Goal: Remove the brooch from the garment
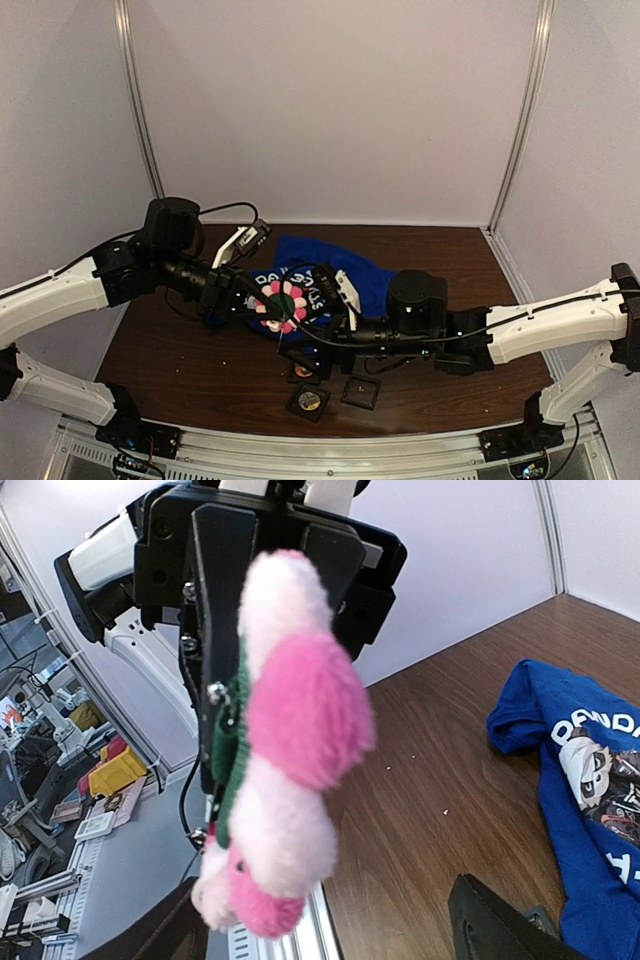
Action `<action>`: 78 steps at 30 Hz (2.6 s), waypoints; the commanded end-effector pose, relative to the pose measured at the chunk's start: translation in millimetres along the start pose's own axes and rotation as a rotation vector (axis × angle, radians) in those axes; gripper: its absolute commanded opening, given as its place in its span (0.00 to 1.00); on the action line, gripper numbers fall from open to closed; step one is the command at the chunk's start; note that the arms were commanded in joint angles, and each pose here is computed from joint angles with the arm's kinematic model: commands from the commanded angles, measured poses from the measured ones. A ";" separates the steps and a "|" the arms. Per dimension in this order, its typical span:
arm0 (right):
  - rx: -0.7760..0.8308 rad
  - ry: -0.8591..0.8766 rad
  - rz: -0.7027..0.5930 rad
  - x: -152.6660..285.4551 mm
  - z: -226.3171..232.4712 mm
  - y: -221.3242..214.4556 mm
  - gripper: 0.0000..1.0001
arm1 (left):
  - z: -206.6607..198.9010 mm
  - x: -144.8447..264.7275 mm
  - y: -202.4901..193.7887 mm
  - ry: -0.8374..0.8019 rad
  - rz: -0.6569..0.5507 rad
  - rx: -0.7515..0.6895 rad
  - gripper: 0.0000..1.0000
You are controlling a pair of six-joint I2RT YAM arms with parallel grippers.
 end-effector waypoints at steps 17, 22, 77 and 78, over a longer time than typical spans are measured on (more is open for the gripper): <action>-0.057 0.025 -0.160 3.5 13.4 35.8 0.70 | -2.0 -0.4 9.5 -0.037 -0.022 -0.027 0.00; -0.064 0.005 -0.176 3.0 12.4 40.2 0.64 | -2.8 -0.2 9.5 -0.040 -0.023 -0.027 0.00; -0.184 -0.243 -0.121 -4.0 -20.4 31.1 0.25 | -4.2 1.7 9.7 -0.025 -0.029 -0.038 0.00; -0.188 -0.248 -0.123 -3.4 -21.2 31.2 0.25 | -4.3 1.8 9.8 -0.023 -0.030 -0.040 0.00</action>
Point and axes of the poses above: each gripper's point midway between its finger pads, its own x axis back along the fingers, its own z axis along the line the jaws close on, y = z × x, the point moved 7 cm from there along x, back along the fingers, and after that the axes turned 4 degrees about -x, right-handed, at the moved point
